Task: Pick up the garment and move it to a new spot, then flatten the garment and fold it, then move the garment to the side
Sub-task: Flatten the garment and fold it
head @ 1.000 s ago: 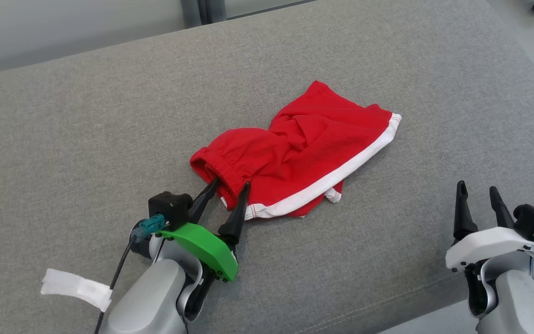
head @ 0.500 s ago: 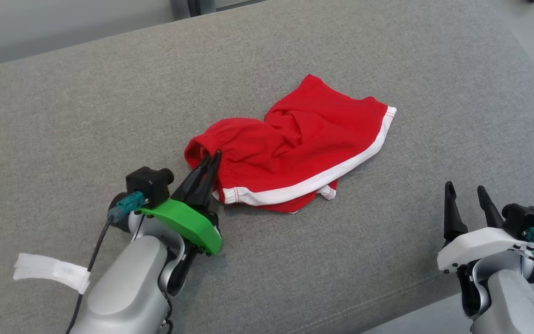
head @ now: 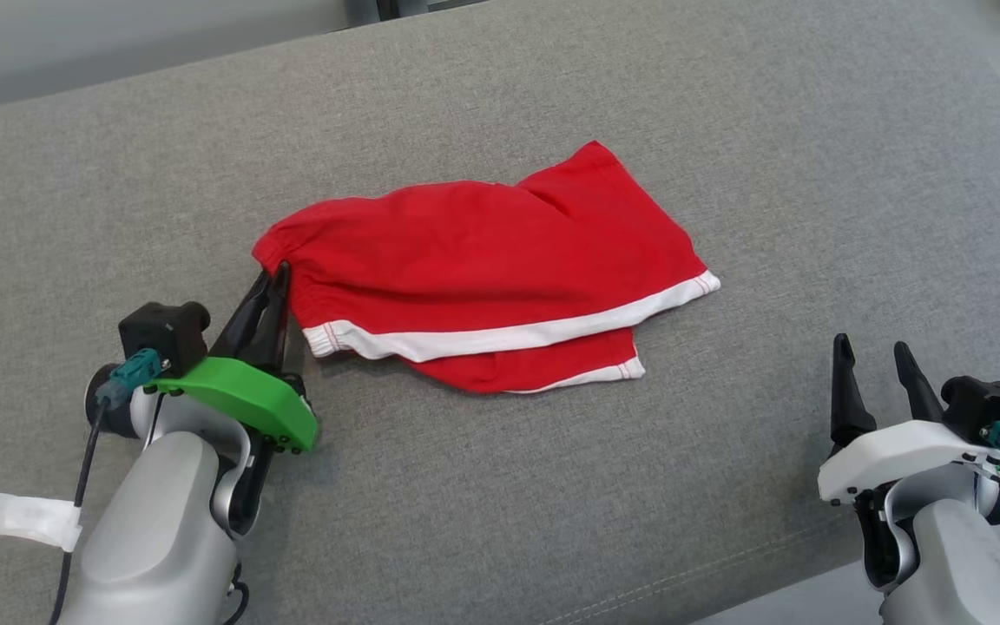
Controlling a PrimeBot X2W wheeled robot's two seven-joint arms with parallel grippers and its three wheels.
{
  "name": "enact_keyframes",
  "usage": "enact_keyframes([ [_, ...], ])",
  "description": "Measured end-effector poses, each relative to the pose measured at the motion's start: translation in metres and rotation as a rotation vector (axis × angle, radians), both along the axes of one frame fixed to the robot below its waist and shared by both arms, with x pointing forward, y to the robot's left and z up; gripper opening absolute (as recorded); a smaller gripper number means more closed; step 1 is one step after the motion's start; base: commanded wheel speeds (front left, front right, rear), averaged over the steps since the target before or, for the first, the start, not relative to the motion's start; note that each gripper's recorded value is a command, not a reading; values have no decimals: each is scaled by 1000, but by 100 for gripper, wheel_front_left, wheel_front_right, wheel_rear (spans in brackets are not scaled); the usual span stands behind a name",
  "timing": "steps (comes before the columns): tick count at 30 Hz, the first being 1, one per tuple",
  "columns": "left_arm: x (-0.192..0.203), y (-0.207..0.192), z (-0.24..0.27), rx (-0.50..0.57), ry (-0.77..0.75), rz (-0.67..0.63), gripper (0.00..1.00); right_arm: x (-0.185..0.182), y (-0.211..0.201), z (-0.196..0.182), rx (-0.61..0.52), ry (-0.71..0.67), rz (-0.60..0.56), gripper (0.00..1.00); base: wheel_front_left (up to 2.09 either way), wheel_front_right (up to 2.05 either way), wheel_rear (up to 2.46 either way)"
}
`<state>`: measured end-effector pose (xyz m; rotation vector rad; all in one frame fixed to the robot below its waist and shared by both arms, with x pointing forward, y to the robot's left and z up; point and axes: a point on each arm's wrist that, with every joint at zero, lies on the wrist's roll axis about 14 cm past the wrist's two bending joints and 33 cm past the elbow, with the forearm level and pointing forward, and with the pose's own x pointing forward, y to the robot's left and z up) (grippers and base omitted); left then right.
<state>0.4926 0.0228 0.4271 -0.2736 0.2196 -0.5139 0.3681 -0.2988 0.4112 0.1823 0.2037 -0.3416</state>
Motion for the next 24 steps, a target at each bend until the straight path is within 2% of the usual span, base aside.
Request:
enact_keyframes([
  [3, 2, 6, -4, 17, 7, 14, 0, 2, 2, 1, 0, -4, 6, 100, 0, 0, 0],
  [4, 2, 8, -5, 29, 8, 16, 5, 2, 2, 2, 0, -6, 7, 100, 0, 0, 0],
  [5, 2, 10, -6, 35, 9, 20, 47, 2, 2, 3, -1, -10, 9, 100, 0, 0, 0],
  [6, 2, 10, -6, 37, 8, 21, 100, 3, 3, 6, -6, -16, 13, 100, 0, 0, 0],
  [17, -24, 48, 3, 81, -28, 119, 100, 18, 35, 39, -37, -122, 127, 100, 0, 0, 0],
  [24, -59, 76, 12, 100, -63, 211, 100, 17, 53, 45, -31, -146, 174, 100, 0, 0, 0],
])
